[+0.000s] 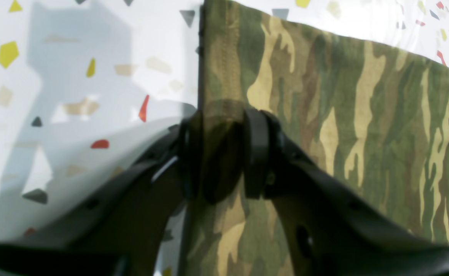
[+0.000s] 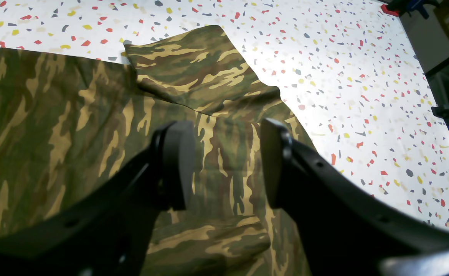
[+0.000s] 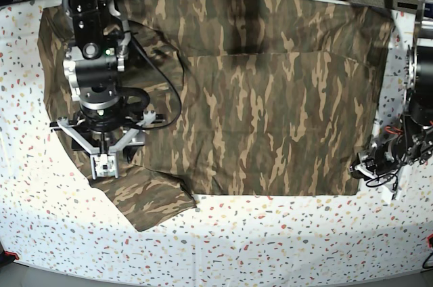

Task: Fold the T-shirt properly
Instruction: 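Lower the held edge toward the hem with both grippers, then lay the folded edge down along the hem and release both grippers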

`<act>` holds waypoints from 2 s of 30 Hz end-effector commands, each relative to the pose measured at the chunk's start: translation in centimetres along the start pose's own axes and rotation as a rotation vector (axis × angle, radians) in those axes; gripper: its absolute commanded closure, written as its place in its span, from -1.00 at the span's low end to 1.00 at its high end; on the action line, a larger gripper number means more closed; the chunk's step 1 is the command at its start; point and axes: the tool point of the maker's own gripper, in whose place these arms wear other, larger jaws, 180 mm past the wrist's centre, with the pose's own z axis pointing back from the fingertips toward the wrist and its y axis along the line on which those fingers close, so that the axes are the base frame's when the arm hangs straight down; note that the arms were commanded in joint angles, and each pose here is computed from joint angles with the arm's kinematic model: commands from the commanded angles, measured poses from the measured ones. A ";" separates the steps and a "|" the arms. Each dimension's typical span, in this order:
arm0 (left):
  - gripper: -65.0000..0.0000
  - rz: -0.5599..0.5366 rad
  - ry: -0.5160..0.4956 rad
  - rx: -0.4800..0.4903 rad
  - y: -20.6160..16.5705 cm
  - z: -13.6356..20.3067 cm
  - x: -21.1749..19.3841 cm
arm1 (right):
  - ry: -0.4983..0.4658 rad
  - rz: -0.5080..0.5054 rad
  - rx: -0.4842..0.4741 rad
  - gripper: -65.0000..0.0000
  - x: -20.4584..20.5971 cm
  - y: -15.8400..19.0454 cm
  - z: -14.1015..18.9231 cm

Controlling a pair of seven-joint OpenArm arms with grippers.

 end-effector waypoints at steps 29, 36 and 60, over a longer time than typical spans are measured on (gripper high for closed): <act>1.00 0.046 -0.184 -0.031 -0.6 0.6 4.5 | -0.139 0.068 -0.148 0.13 3.0 -3.3 0.2; 1.00 0.046 -0.190 -0.031 -0.6 0.6 4.6 | 0.000 -0.030 -0.066 0.13 0.3 -5.4 -5.9; 1.00 0.046 -0.216 -0.030 -0.6 0.7 5.1 | 0.350 -0.225 0.161 0.13 -6.7 -13.0 -20.2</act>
